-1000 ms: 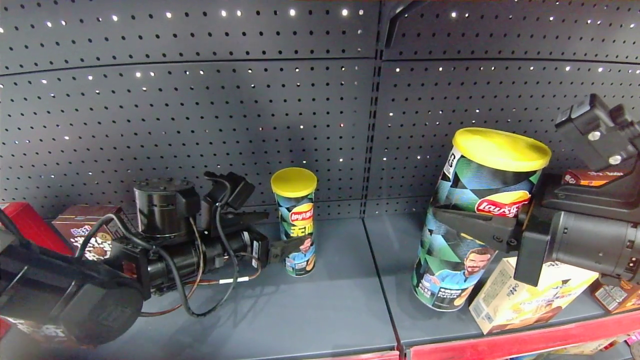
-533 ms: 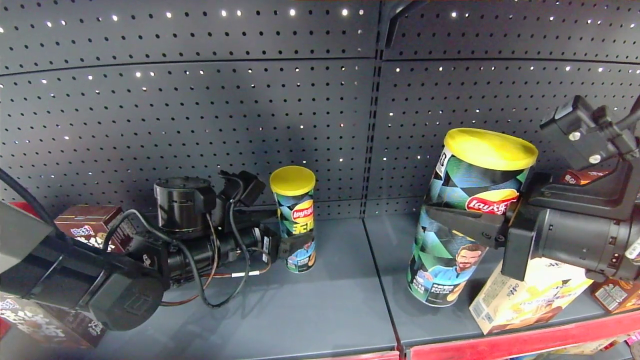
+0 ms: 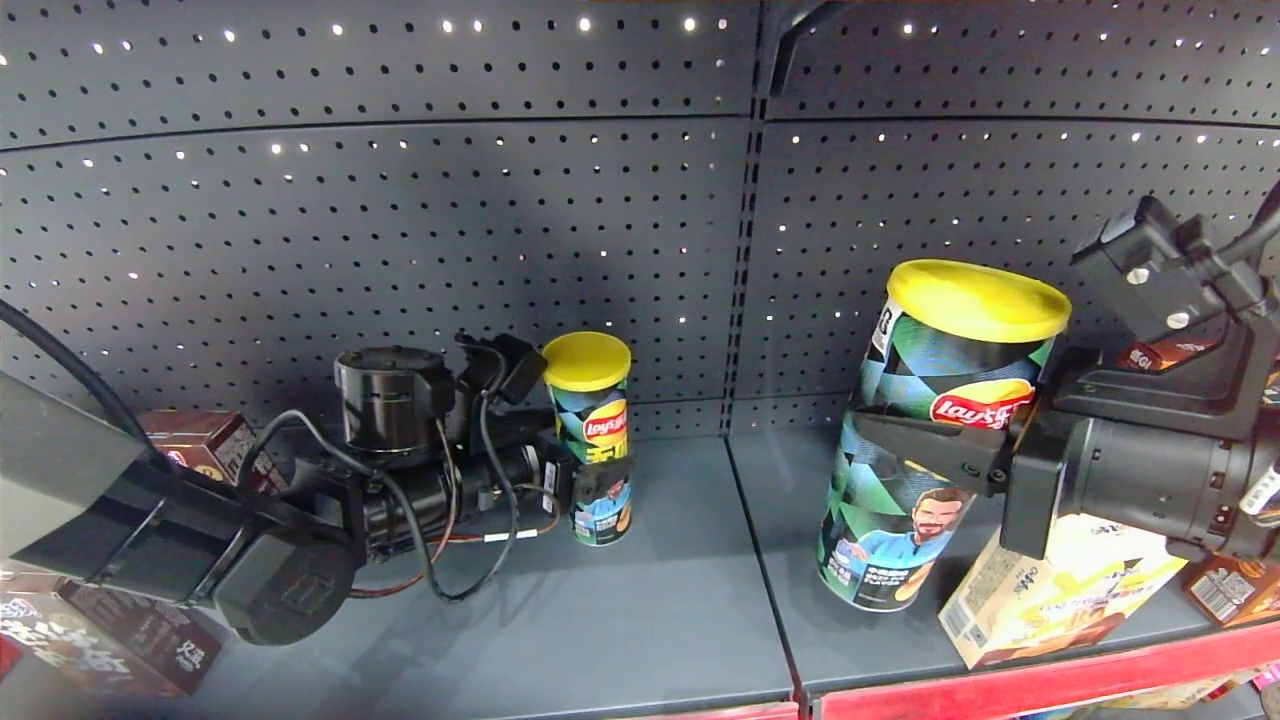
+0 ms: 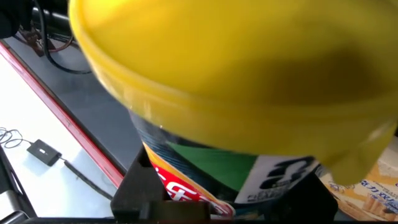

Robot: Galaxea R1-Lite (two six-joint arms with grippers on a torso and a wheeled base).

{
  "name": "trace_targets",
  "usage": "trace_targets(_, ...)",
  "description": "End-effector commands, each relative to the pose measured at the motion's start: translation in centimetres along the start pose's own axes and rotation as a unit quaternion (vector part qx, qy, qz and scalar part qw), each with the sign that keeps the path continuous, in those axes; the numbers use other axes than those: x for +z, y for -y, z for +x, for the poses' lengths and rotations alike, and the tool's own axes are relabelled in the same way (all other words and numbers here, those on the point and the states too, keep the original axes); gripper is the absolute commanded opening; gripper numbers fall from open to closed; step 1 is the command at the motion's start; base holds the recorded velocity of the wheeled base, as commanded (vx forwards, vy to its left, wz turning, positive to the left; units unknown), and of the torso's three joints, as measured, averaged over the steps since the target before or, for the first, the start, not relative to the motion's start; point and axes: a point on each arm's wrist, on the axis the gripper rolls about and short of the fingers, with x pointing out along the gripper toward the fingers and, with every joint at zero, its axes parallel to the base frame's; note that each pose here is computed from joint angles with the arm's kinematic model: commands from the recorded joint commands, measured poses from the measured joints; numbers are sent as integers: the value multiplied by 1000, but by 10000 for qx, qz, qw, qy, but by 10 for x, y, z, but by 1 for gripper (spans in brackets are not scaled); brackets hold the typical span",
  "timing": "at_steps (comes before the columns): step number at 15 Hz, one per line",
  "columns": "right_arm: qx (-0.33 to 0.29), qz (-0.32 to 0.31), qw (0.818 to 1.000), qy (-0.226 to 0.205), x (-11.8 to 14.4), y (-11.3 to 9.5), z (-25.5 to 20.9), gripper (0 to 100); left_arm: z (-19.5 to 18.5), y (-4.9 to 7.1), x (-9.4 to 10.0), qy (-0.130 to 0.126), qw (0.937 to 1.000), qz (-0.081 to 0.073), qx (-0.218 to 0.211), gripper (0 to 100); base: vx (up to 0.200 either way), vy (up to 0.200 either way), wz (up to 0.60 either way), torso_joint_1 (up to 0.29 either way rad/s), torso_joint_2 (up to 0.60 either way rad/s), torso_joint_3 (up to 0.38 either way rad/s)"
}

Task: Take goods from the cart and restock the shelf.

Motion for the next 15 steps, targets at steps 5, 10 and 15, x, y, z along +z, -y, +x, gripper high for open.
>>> trace_targets(5, 12, -1, 10000, -17, -1, 0, 0, 0, 10, -4, 1, 33, 9997, -78, 233, 100, 0, 0, 0, 0, 0, 0)
trace_targets(10, 5, 0, 10000, -26, -2, 0, 0, 0, 14, 4, 4, 65, 9995, -197, 237, 0, 0, 0, 0, 0, 0, 0)
trace_targets(15, 7, 1, 10000, -41, -2, 0, 1, 0, 14, 12, 4, 43, 9994, -179, 287, 0, 0, 0, 0, 0, 0, 0)
